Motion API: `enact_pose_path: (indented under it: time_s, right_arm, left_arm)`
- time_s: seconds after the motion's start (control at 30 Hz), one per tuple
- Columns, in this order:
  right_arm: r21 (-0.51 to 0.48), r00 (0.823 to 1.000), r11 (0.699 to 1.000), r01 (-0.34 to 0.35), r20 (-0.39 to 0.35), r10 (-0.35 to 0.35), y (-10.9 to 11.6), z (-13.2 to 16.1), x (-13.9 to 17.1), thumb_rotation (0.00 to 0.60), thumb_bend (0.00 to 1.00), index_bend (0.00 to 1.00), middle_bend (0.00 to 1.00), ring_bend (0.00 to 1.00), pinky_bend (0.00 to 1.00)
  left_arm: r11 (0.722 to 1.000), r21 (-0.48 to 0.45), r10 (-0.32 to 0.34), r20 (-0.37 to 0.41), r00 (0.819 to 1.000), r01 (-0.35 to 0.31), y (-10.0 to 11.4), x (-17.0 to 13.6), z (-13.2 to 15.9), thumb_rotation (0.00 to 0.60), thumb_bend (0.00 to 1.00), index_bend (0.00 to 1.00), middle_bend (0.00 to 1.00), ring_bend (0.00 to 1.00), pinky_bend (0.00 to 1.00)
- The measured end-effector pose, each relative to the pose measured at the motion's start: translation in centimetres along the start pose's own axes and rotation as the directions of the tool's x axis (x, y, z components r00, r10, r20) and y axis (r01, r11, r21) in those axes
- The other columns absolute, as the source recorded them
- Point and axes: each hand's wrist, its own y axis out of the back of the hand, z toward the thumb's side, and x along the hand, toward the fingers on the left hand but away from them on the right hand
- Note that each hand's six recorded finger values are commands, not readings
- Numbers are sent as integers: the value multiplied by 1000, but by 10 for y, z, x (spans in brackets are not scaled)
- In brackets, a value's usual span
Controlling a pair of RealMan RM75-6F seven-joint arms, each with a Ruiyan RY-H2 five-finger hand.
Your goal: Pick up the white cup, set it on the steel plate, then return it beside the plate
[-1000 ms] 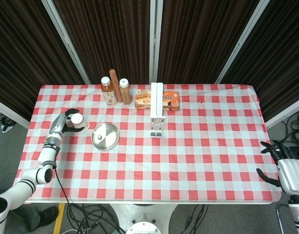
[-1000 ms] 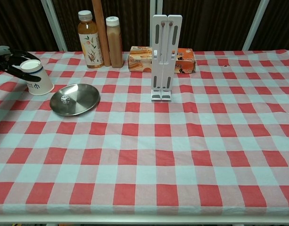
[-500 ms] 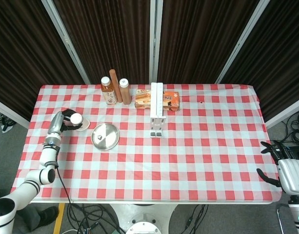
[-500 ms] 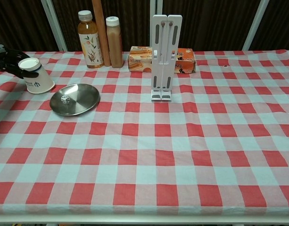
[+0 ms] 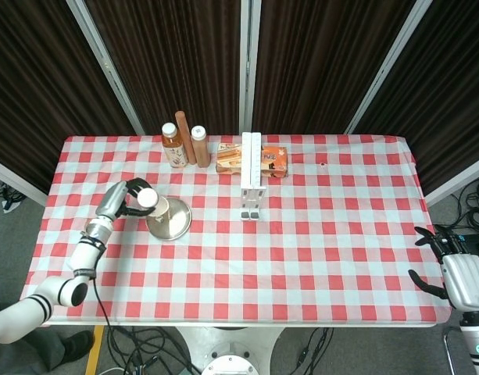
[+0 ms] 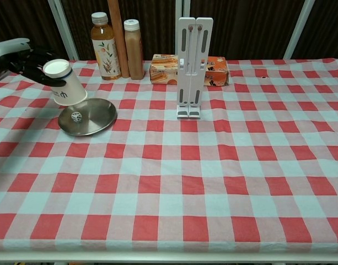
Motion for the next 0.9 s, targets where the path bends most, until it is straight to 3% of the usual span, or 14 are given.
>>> enact_pose_path:
  time_s: [0.1, 0.3, 0.6, 0.9]
  right_arm:
    - [-1, 1000, 1000, -1, 0, 1, 0, -1, 0, 600, 160, 158, 355, 103, 175]
    - [-2, 1000, 1000, -1, 1, 1, 0, -1, 1, 600, 161, 158, 355, 103, 175]
    - [-4, 1000, 1000, -4, 4, 4, -1, -2, 1, 600, 161, 158, 356, 103, 175]
    - [-4, 1000, 1000, -9, 1, 9, -2, -2, -2, 600, 161, 158, 356, 103, 175]
  left_arm:
    - [997, 55, -48, 22, 999, 47, -13, -3, 10, 600, 263, 517, 529, 399, 408]
    - [991, 109, -75, 5, 997, 74, -27, 3, 9, 600, 263, 517, 527, 399, 408]
    - [992, 100, -67, -43, 997, 71, -33, 9, -1, 600, 262, 515, 524, 397, 407]
    - [990, 77, -117, 20, 993, 115, -58, 4, 20, 600, 263, 514, 523, 397, 398]
